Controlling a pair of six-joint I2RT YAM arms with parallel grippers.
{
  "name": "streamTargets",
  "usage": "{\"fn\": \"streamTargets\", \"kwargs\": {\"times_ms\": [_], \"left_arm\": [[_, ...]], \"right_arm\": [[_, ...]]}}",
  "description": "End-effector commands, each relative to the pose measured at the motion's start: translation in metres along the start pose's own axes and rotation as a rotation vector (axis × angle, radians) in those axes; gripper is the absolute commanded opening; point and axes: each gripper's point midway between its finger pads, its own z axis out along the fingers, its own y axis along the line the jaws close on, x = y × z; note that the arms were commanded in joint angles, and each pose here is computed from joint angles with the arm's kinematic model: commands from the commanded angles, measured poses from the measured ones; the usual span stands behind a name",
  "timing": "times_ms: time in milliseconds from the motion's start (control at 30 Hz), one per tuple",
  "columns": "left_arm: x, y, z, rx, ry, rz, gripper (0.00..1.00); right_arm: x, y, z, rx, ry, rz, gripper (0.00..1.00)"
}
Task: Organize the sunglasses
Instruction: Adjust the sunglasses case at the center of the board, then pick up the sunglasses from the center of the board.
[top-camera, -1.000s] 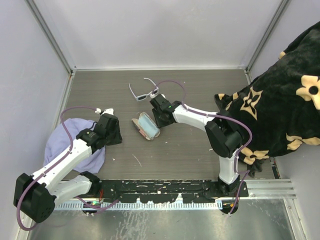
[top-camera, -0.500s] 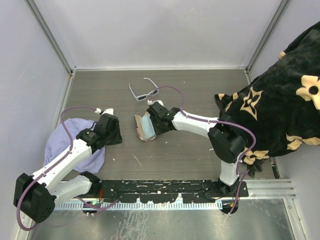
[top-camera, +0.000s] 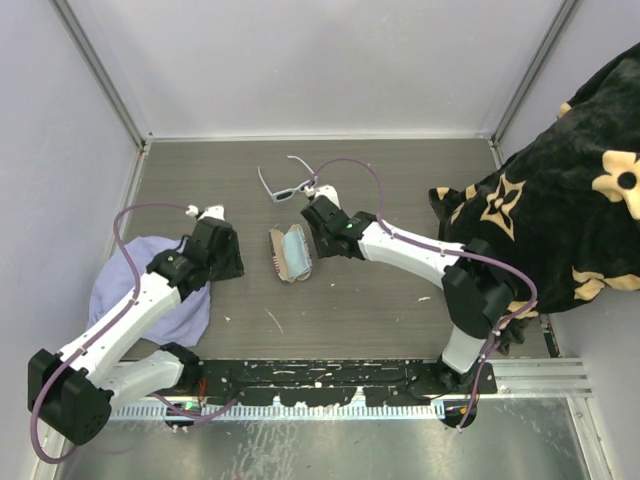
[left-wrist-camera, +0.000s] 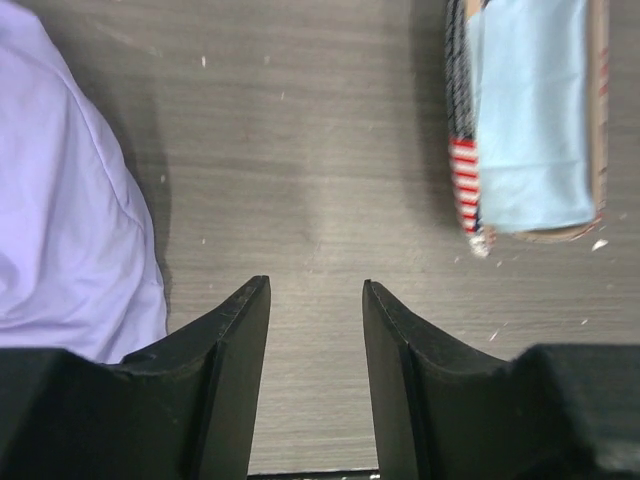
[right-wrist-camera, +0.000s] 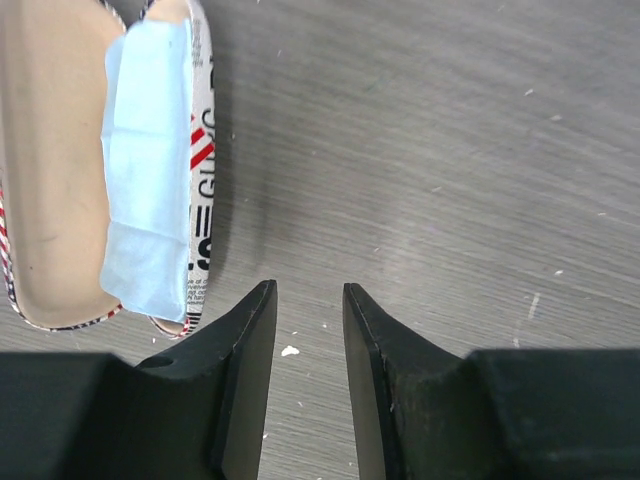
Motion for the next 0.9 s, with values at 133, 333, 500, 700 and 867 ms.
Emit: {"fn": "streamTargets", "kwargs": {"times_ms": [133, 333, 500, 700, 867], "left_arm": [[-0.103, -0.031, -0.007, 0.022, -0.162, -0.020, 0.49], [-0.172, -0.051, 0.050, 0.016, -0.160, -0.089, 0.47], [-0.205, -0.058, 0.131, -0.007, -0.084, -0.097, 0.42], [-0.235, -0.062, 0.192, -0.029, -0.058, -0.008, 0.50], [-0.240, -0.055, 0.225, -0.031, -0.017, -0.021, 0.51]], "right_arm": [[-0.067, -0.038, -0.035, 0.047, -0.222, 0.109, 0.40], [-0.052, -0.043, -0.045, 0.007, -0.224, 0.142, 0.40], [-0.024, -0.052, -0.056, -0.006, -0.213, 0.168, 0.40], [-0.003, -0.061, -0.067, -0.017, -0.215, 0.179, 0.40], [0.003, -0.067, -0.070, -0.012, -0.218, 0.187, 0.41]]}}
